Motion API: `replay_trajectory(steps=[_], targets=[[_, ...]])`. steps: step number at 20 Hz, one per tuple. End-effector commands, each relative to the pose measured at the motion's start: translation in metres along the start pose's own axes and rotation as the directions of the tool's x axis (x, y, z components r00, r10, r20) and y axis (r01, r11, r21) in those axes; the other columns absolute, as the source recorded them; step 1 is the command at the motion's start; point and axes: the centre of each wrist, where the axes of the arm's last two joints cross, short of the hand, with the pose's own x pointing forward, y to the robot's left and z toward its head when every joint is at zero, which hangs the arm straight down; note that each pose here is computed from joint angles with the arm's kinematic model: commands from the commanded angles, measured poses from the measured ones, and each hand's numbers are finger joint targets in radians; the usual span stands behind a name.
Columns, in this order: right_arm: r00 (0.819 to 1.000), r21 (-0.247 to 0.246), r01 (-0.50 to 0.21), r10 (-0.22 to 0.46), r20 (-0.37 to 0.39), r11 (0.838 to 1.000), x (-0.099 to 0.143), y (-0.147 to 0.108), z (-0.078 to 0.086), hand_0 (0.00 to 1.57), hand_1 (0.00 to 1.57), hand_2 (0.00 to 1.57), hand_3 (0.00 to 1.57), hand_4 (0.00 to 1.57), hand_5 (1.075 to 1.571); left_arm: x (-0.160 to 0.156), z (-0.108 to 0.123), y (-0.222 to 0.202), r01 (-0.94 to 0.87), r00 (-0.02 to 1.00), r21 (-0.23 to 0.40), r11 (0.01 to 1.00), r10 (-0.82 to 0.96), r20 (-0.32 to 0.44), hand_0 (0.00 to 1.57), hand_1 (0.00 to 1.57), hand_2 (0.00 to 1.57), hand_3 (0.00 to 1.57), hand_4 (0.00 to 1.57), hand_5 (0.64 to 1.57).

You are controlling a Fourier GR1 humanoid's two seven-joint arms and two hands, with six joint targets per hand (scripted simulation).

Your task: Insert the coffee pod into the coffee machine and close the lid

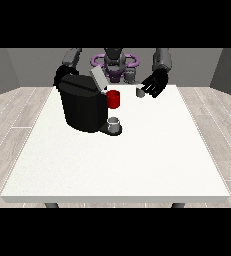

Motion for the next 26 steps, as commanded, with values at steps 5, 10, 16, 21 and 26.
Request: replay_trajectory(steps=[5, 10, 16, 21, 26], targets=[[0.999, 0.004, 0.000, 0.000, 0.036, 1.000, 0.011, -0.007, -0.014, 0.00, 0.00, 0.00, 0.00, 0.53, 1.571, 0.046, -0.022, 0.044, 0.016, 0.998, 0.048, 0.999, -0.019, 0.063, 1.01, 1.01, 1.20, 1.22, 0.54, 1.571], [0.999, 0.035, -0.020, 0.018, 0.046, 0.999, 0.026, 0.009, -0.018, 0.00, 0.00, 0.00, 0.00, 0.51, 1.571, 0.073, -0.032, 0.082, -0.029, 0.999, 0.107, 0.994, 0.024, 0.047, 1.21, 1.21, 1.25, 1.20, 0.51, 1.571], [0.992, 0.028, -0.035, 0.031, 0.121, 0.999, 0.034, 0.026, -0.015, 0.00, 0.00, 0.00, 0.00, 0.54, 1.571, 0.084, -0.034, 0.105, -0.003, 0.997, 0.179, 0.984, -0.011, 0.078, 1.26, 1.26, 1.32, 1.25, 0.52, 1.571], [0.991, 0.018, -0.028, 0.025, 0.129, 0.999, 0.041, 0.013, -0.022, 0.00, 0.00, 0.00, 0.00, 0.48, 1.571, 0.091, -0.037, 0.102, 0.025, 0.997, 0.167, 0.986, -0.036, 0.065, 1.28, 1.28, 1.31, 1.23, 0.50, 1.571], [0.989, -0.004, -0.020, 0.020, 0.145, 1.000, 0.049, 0.012, -0.026, 0.00, 0.00, 0.00, 0.00, 0.48, 1.571, 0.087, -0.037, 0.099, 0.010, 0.994, 0.180, 0.984, -0.029, 0.105, 1.31, 1.31, 1.33, 1.24, 0.49, 1.571]])
